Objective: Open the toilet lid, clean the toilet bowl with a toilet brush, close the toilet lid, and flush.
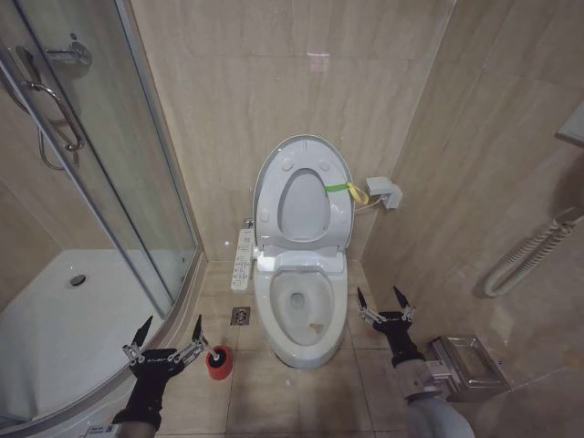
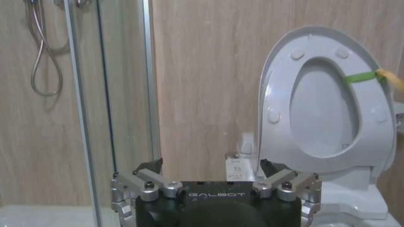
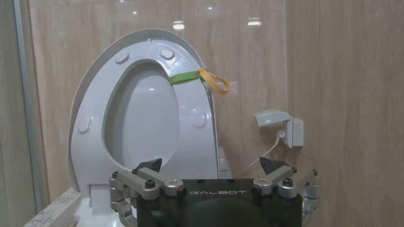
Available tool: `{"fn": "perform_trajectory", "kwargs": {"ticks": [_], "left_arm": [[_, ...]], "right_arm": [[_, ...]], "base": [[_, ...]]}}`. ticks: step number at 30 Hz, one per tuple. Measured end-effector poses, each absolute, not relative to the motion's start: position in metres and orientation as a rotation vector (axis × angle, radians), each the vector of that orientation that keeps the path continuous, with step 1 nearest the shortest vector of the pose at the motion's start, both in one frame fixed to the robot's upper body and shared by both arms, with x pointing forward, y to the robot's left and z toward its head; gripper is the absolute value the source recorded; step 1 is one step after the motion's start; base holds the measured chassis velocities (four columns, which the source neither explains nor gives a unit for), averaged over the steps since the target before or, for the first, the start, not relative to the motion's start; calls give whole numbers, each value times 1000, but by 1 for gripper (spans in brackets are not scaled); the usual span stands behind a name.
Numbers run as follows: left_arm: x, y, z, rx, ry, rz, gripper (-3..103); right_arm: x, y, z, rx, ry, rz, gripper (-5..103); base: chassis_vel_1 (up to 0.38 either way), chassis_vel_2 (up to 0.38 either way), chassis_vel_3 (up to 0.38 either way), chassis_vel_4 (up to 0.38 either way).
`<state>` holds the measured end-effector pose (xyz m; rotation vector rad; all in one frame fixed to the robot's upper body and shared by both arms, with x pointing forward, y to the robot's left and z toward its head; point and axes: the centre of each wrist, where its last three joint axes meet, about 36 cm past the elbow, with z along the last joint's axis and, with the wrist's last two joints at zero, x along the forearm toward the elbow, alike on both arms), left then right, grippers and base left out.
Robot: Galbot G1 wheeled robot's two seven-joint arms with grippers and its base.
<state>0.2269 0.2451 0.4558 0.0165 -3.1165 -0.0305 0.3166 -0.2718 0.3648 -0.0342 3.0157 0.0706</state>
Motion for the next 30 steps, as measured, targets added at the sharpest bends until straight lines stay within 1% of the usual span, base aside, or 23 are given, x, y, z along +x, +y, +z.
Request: {"fn": "perform_trajectory", "kwargs": {"ticks": [5, 6, 9, 10, 13, 21, 24, 27, 30], "left_arm": [[274, 270, 428, -13, -3064, 22, 100], [274, 270, 428, -13, -3064, 22, 100], [310, 290, 416, -19, -3032, 62, 100], [310, 290, 416, -19, -3032, 62, 100], [339, 309, 411, -14, -3013, 96, 100], [344, 312, 411, -16, -3008, 107, 100], [342, 308, 423, -40, -3045, 104, 100], [327, 287, 468, -143, -3202, 101, 100], [321, 281, 479, -168, -3238, 102, 100]], "right_arm": [[317, -272, 365, -34, 3016, 70, 100], [317, -272, 365, -34, 3016, 70, 100], [317, -272, 365, -34, 3016, 70, 100], [317, -272, 365, -34, 3016, 70, 100], [317, -272, 365, -34, 3016, 71, 100], [317, -272, 365, -34, 3016, 71, 100], [317, -272, 365, -34, 3016, 70, 100], [317, -272, 365, -34, 3016, 70, 100], [317, -272, 365, -34, 3016, 70, 100]], "base": [[0, 0, 0, 0], [0, 0, 0, 0], [0, 0, 0, 0], [0, 0, 0, 0], [0, 0, 0, 0], [0, 0, 0, 0], [0, 0, 0, 0], [0, 0, 0, 0], [0, 0, 0, 0]]}}
